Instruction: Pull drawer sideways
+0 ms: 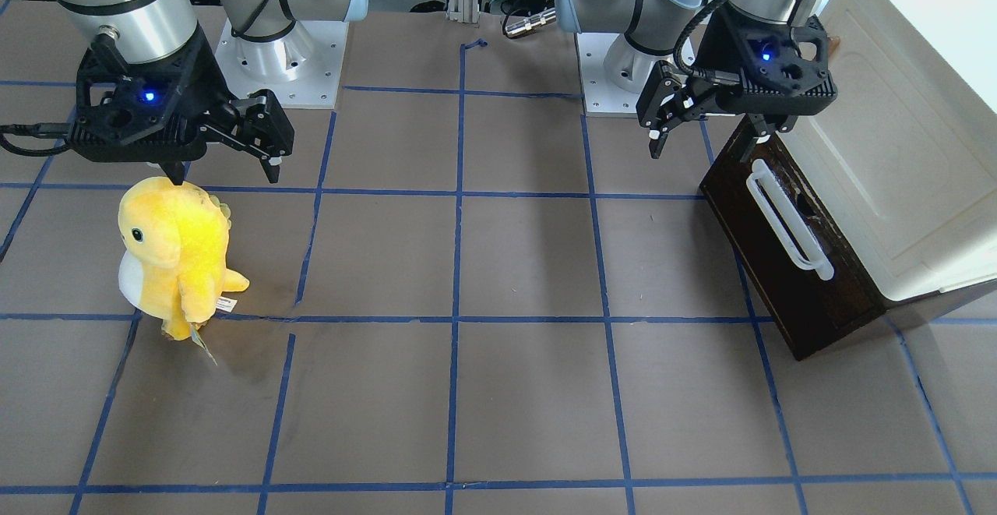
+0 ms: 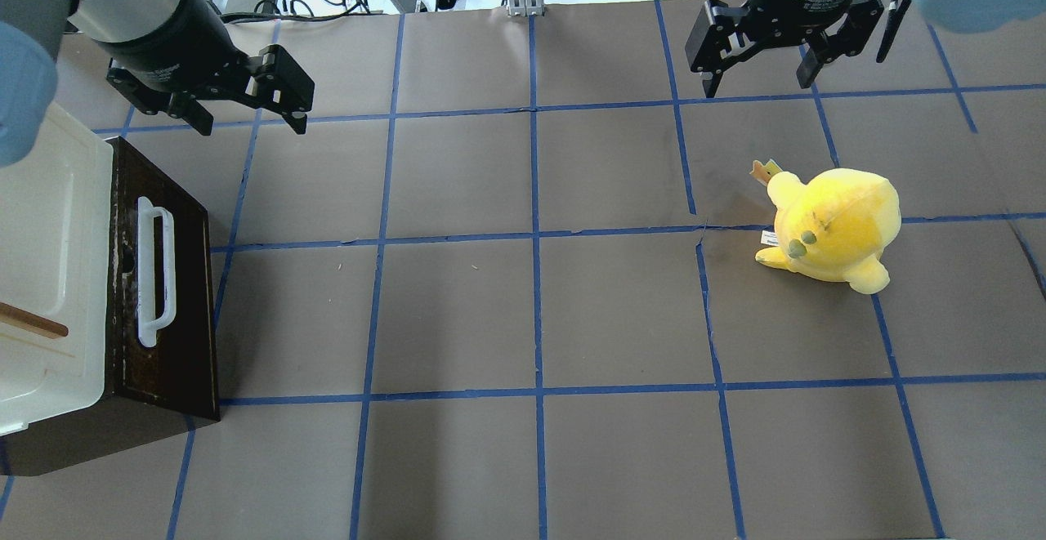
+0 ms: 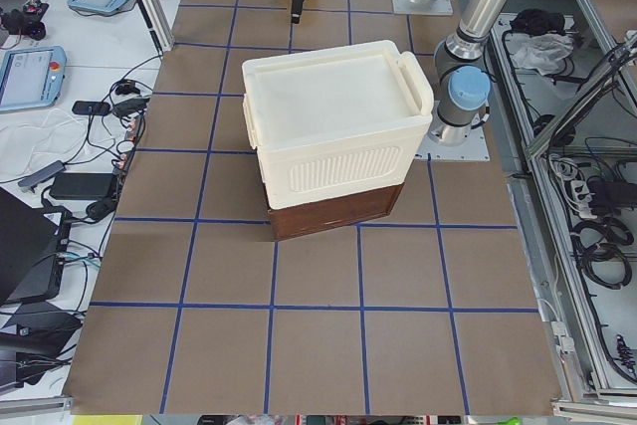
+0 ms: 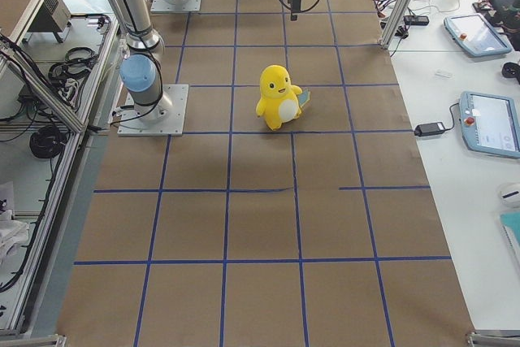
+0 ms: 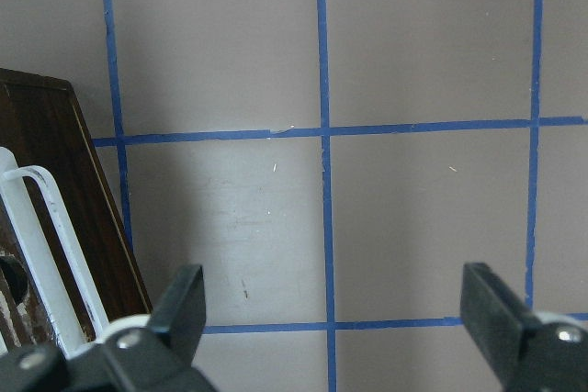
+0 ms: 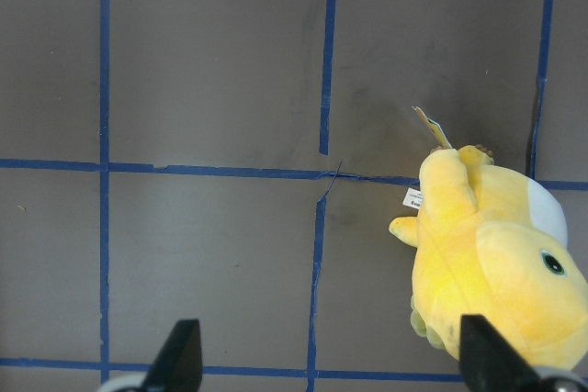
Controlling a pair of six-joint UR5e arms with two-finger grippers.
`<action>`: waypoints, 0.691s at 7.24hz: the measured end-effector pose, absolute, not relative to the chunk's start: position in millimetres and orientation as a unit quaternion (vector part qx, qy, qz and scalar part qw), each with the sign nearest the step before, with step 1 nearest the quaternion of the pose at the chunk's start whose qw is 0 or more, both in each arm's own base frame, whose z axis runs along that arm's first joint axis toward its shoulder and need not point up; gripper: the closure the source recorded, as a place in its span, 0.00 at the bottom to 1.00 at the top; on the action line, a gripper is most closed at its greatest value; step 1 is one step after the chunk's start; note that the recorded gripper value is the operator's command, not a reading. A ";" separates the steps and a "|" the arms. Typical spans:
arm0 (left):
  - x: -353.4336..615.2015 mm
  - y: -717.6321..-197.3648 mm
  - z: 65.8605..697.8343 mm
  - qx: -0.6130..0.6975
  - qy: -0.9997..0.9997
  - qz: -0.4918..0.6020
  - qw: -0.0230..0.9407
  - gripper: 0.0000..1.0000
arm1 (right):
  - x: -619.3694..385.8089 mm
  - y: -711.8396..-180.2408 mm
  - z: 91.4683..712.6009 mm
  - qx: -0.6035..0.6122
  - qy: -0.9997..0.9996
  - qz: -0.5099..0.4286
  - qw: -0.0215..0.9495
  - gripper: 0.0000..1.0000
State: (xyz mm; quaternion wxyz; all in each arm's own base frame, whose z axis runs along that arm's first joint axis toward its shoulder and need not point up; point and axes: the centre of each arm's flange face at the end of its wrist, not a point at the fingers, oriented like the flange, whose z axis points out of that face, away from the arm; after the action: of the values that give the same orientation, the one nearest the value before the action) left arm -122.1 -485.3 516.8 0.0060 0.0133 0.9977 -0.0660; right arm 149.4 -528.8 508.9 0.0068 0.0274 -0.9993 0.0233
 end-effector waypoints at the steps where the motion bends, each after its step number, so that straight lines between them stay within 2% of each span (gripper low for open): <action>1: -122.1 -485.7 516.0 0.013 0.998 -0.065 0.006 0.00 | 149.4 -528.8 508.9 0.027 -0.999 0.023 0.007 0.00; 5: -121.7 -496.9 503.3 0.000 0.998 -0.058 0.005 0.00 | 149.4 -528.8 508.9 0.027 -0.999 0.023 0.007 0.00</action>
State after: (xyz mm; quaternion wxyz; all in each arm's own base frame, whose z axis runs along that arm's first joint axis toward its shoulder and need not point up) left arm -121.7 -496.9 503.3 0.0046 -0.0004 0.9983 -0.0584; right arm 149.4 -528.8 508.9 0.0067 0.0274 -0.9993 0.0233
